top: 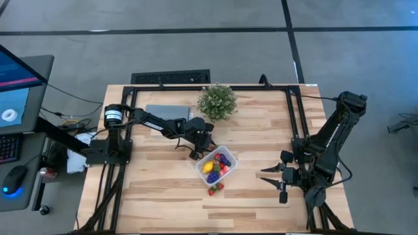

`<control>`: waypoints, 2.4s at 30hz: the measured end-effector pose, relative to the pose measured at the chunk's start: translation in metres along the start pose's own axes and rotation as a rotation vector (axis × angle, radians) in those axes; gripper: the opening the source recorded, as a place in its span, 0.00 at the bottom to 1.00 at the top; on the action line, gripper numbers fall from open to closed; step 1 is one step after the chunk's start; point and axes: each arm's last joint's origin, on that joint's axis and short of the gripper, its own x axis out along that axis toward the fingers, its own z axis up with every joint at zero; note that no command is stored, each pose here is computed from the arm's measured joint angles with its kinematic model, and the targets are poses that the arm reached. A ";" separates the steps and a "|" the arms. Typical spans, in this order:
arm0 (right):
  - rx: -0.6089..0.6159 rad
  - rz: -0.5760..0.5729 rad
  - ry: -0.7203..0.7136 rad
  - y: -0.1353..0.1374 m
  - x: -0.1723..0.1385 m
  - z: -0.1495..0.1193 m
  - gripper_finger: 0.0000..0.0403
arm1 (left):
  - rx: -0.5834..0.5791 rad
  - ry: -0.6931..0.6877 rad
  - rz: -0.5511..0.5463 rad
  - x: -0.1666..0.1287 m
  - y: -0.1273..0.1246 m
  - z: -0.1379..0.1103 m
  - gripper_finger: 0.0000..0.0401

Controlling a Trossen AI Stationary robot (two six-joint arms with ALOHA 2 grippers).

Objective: Pick and placing Produce into tupperware
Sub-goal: Put the red strawberry into the transparent bin

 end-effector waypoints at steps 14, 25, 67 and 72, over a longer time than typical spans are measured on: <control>-0.005 -0.001 0.002 0.000 0.000 0.000 0.33 | -0.050 -0.003 -0.004 0.000 0.000 0.000 0.48; -0.001 0.000 0.001 0.000 0.000 0.000 0.33 | -0.077 -0.006 -0.027 0.015 -0.004 -0.009 0.51; -0.008 -0.001 0.004 0.000 0.000 -0.001 0.33 | -0.076 0.022 0.013 0.008 0.004 -0.001 0.35; -0.008 0.000 0.004 0.000 0.000 -0.001 0.33 | -0.088 0.042 0.020 -0.008 0.008 0.007 0.36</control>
